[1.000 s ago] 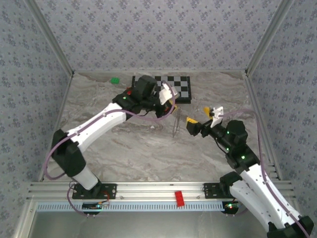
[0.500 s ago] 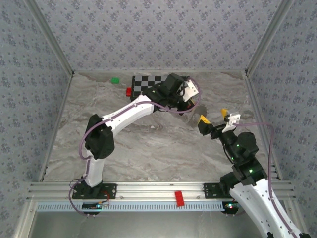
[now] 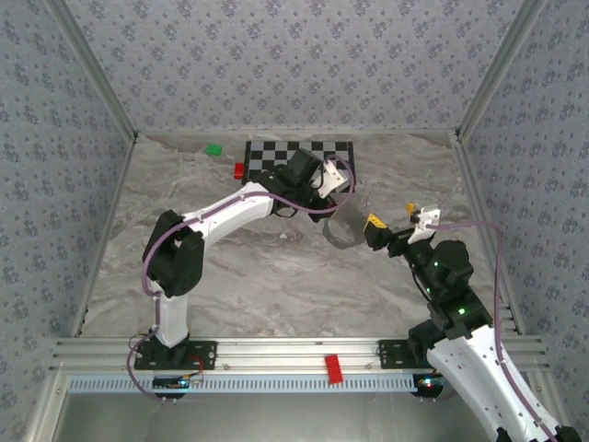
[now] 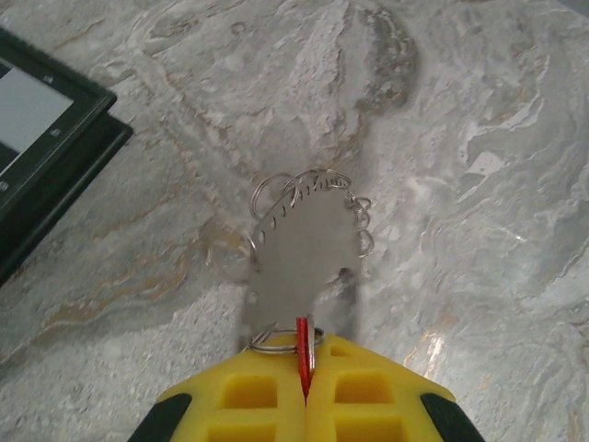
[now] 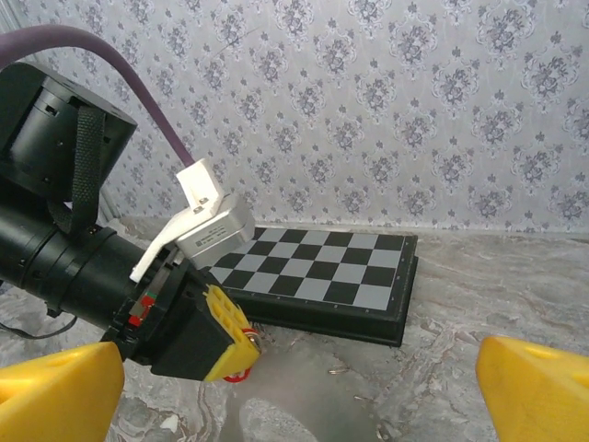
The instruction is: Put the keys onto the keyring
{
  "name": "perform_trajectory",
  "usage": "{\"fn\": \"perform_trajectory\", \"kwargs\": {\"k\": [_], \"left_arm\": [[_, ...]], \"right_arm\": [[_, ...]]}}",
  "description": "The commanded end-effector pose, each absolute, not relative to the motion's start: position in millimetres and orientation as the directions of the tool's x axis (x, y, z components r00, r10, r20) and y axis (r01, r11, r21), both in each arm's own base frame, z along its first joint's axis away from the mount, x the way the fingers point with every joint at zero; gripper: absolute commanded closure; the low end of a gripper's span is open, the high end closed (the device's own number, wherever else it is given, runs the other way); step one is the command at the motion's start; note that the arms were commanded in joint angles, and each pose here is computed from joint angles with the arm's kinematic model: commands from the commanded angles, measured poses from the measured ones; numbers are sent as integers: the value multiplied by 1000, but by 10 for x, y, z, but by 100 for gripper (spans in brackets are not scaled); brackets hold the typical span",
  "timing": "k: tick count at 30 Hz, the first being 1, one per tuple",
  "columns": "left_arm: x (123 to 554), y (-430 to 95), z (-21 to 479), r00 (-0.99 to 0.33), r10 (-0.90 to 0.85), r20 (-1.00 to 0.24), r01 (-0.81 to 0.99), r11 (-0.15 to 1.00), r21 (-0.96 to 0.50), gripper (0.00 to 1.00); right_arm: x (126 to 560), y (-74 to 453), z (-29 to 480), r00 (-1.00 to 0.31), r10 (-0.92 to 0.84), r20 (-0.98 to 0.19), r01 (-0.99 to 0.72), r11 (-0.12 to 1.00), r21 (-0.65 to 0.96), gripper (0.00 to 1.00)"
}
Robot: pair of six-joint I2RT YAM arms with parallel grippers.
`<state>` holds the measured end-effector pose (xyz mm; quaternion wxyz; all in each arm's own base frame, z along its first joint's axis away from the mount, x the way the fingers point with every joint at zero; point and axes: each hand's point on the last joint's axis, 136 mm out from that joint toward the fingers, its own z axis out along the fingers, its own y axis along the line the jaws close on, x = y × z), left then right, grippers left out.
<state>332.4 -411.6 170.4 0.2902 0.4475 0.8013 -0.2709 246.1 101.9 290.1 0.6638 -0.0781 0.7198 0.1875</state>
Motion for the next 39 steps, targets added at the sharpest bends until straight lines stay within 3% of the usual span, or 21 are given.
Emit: {"fn": "perform_trajectory", "kwargs": {"k": [1, 18, 39], "left_arm": [[3341, -4072, 2010, -400, 512, -760, 876, 457, -154, 98], [3308, -3608, 1798, -467, 509, -723, 834, 526, -167, 98], [3110, -2998, 970, -548, 676, -492, 793, 608, -48, 97]], "right_arm": [[2489, 1037, 2876, -108, 137, -985, -368, 915, 167, 0], [2535, 1097, 2829, -129, 129, -983, -384, 907, 170, 0], [2571, 1144, 2771, -143, 132, -981, -397, 900, 179, 1]]}}
